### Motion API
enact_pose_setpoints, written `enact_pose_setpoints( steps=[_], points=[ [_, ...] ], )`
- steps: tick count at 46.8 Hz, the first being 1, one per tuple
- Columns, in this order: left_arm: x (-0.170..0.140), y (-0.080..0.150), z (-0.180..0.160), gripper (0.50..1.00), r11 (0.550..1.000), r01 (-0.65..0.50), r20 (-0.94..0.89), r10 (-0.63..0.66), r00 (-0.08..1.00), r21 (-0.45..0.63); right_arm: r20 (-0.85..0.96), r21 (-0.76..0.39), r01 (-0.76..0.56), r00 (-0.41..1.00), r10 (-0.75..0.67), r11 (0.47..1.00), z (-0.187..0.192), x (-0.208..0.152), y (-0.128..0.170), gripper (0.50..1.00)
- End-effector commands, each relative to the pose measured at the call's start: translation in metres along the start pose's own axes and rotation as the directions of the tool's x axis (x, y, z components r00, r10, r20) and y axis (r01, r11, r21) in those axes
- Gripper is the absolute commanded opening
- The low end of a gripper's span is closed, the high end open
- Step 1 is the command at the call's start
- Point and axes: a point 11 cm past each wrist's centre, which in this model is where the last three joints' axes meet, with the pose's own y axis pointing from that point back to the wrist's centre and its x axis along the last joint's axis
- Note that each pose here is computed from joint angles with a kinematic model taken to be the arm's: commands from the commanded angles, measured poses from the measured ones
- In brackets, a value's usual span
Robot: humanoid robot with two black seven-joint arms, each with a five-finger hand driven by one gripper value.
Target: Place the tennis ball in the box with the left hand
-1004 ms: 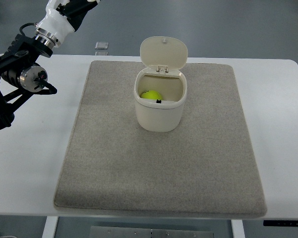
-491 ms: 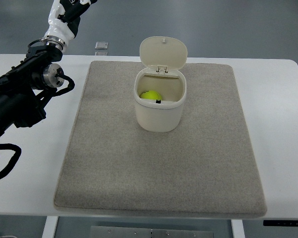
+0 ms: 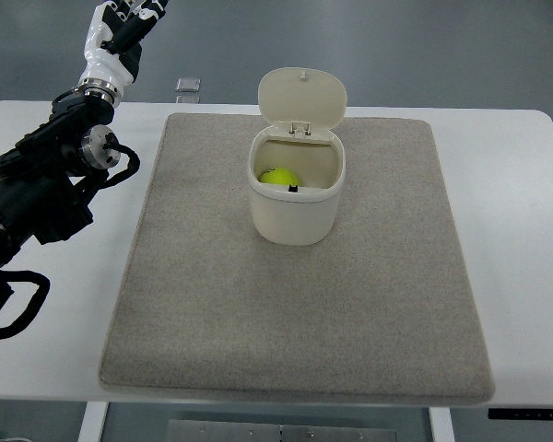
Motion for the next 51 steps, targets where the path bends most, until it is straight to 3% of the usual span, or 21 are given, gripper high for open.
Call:
enact_pose_setpoints(
  steps=[1,3,18,26,51],
  points=[
    [0.000,0.001,-0.003,0.891,1.000,-0.003,-0.002,0.003,1.000,0.005,0.000,0.001,0.000,1.000,0.000,1.000,0.000,0.000,0.000,0.901],
    [0.000,0.001,-0.003,0.921,1.000,-0.004,-0.004,0.004,1.000,0.005,0.000,-0.001,0.000,1.000,0.000,1.000,0.000,0.000,0.000,0.901],
    [0.010,0.002,-0.002,0.924,0.999,-0.037,-0.011,0.037,0.999,-0.002,0.000,-0.001,0.000,1.000,0.000,1.000,0.000,0.000,0.000,0.901],
    [0.019,0.003,-0.003,0.956,0.997,-0.072,-0.026,0.072,0.997,-0.002,0.000,0.001,0.000,1.000,0.000,1.000,0.000,0.000,0.000,0.901],
    [0.023,0.006,-0.006,0.964,0.997,-0.082,-0.037,0.082,0.996,0.006,-0.001,-0.001,0.000,1.000,0.000,1.000,0.001,0.000,0.000,0.901]
  ],
)
